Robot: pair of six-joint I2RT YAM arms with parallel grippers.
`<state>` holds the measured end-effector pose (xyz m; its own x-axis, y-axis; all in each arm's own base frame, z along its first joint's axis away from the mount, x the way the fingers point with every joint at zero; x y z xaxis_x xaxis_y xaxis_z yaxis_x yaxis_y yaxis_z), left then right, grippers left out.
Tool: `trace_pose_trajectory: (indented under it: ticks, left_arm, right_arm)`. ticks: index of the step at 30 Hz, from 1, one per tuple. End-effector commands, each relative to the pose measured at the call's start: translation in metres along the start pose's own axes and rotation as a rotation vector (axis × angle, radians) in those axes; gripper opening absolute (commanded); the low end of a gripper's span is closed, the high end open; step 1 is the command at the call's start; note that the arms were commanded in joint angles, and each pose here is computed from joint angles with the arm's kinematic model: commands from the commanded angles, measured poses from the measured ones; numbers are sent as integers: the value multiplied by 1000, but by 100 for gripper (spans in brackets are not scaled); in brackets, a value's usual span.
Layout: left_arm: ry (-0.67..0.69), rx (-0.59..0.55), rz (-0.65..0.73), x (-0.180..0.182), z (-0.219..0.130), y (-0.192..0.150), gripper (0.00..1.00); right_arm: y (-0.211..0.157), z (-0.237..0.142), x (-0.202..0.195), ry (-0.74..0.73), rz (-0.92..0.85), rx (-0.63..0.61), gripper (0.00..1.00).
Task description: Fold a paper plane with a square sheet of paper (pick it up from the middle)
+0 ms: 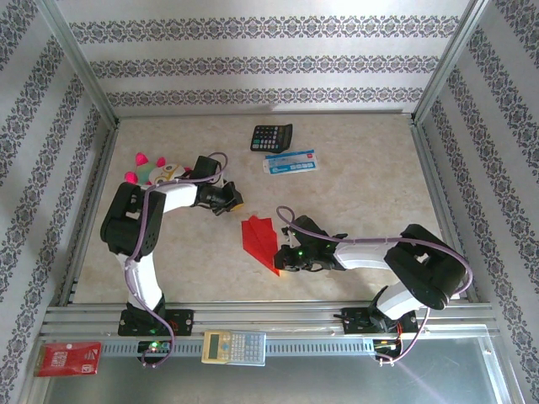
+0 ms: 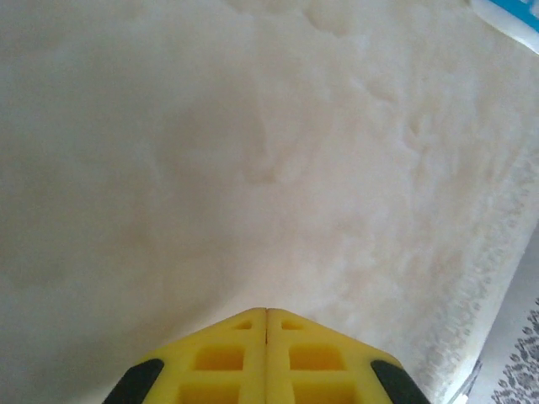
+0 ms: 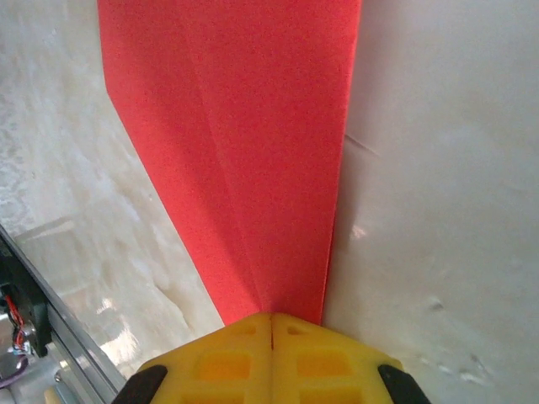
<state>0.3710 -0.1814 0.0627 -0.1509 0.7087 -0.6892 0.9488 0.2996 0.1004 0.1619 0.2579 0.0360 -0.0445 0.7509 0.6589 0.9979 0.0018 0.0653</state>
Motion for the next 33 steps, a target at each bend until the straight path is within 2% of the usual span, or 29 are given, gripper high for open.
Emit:
trace_pose_trajectory:
  ticks: [1,4,6,9,11,16,25,33]
  left_arm:
    - [-85,-45,39,-29,-28,-13,13]
    - [-124,-25,66,-42,-38,-45,19]
    - [-144,0,91,-49,-40,-66,22]
    - [-151,58,136,-58,-29,-91,24]
    - [-136,110,154,-58,-17,-100,22]
    - [-96,135,168,-43,6,-96,14]
    - [-34,172,145,-13,32,-101,10]
    - [-19,180,120,1,34,-110,10]
  right_arm:
    - [-20,-15,-26,-118,14,66,10]
    - [-4,-42,-1,-20,-51,-38,18]
    - [3,-56,0,2,-56,-120,23]
    - [17,-68,-6,-12,-40,-239,29]
    - [26,-69,-3,-3,-29,-277,31]
    - [33,-55,3,-3,-18,-257,40]
    - [31,-24,1,-24,-15,-207,40]
    - [24,-11,4,0,-13,-172,38]
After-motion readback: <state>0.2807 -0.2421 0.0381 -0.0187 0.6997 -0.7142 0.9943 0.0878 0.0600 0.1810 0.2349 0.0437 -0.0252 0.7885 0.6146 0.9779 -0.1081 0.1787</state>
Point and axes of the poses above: each hand's point on the last joint's axis, 136 mm out from that joint toward the fingers, its own z axis out along the fingers, its own x axis along the line the jaws close on, y = z × x, the point moved 3 cm from there along -z, back along the fingers, and after that the axes turned 4 degrees about z, right-handed, at the moved point
